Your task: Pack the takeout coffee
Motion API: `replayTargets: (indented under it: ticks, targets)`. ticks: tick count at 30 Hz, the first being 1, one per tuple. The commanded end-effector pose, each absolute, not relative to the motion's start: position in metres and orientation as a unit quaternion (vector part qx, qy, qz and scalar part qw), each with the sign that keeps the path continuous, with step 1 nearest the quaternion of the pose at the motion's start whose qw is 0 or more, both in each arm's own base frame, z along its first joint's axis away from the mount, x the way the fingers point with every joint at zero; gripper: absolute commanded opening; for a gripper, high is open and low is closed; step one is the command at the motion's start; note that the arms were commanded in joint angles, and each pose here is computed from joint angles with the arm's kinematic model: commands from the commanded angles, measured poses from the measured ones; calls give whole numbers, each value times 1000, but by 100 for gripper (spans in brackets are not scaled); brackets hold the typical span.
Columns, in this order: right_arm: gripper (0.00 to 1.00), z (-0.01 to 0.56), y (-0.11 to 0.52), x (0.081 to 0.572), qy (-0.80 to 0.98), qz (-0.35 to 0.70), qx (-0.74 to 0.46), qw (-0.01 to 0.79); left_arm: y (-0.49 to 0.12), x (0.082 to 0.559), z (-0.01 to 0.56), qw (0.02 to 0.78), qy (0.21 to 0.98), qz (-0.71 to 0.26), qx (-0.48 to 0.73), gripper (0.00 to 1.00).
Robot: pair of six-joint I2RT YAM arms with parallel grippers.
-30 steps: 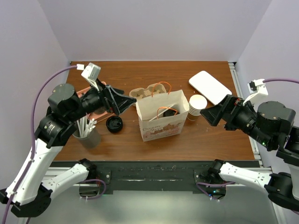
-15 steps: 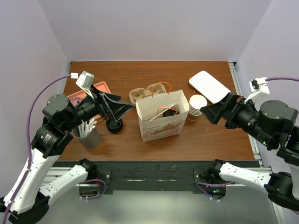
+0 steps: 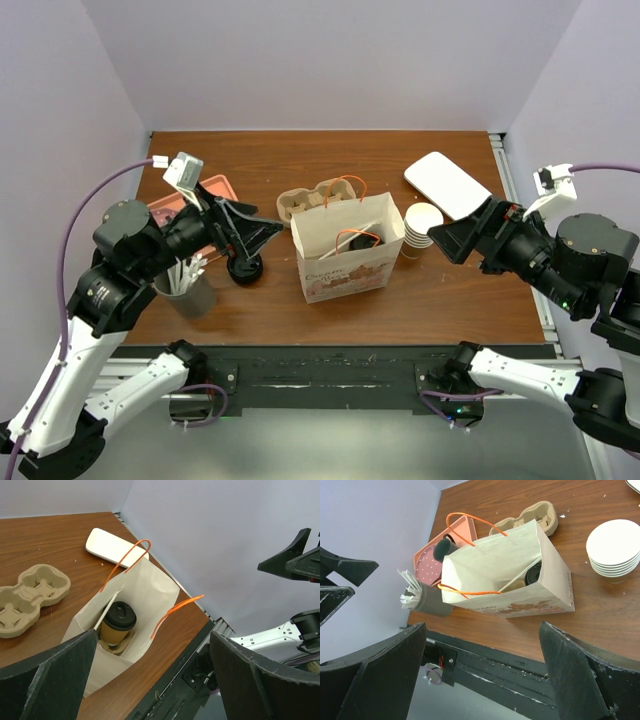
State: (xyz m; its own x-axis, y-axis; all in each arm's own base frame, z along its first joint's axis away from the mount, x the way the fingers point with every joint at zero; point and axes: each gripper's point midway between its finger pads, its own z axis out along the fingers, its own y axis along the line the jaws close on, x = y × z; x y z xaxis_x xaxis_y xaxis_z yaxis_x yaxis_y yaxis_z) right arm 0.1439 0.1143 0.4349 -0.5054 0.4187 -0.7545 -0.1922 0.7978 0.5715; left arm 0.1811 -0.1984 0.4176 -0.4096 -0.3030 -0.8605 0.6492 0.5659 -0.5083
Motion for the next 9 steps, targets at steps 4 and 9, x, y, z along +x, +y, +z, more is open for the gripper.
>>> replayTargets:
  ticks: [4,9]
  targets:
    - [99,445,119,154,800,310,73,509,-197,179,441,556,685,-451,135,100]
    - [99,444,119,154,799,310,72,511,-197,179,441,557,684,-452,135,100]
